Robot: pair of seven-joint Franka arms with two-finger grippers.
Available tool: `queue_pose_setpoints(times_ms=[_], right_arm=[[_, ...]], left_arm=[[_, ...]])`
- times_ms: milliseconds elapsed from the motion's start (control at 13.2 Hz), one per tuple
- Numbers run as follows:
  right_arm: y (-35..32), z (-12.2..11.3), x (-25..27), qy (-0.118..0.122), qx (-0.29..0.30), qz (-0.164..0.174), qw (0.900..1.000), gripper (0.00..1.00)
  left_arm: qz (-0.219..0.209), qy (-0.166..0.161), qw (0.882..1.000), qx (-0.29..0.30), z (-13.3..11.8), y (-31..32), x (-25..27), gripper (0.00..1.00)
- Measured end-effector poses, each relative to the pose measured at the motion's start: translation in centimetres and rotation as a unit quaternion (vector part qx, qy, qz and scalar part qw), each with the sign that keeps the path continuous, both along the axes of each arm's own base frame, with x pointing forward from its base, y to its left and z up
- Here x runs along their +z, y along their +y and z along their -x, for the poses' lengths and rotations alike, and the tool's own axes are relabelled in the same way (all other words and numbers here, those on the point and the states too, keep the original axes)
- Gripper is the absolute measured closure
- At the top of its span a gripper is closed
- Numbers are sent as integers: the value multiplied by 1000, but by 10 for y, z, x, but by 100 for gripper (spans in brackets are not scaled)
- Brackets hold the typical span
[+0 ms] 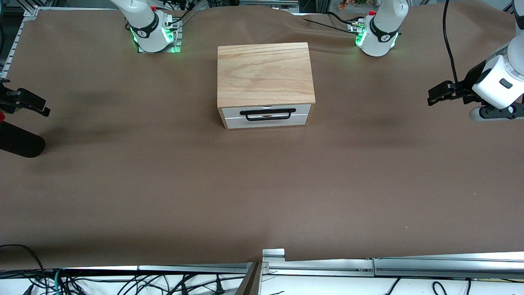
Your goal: Pull top drawer with both arms simultaneously
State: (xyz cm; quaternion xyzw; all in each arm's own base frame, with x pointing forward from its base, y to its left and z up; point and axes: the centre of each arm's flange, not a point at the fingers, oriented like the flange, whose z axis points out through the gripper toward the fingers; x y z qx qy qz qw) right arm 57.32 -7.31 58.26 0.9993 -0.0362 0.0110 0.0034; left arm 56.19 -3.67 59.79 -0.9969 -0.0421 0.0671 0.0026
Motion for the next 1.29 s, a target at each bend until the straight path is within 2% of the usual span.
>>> queue_pose_setpoints(times_ms=[228,1291], right_arm=[[-1,0,0,0,-1,1,1000,0],[-5,-2,-6,6,-5,1,1000,0]], left_arm=[[0,-12,1000,-1,2,-2,-6,0],[0,-15,1000,-2,7,-3,-7,0]])
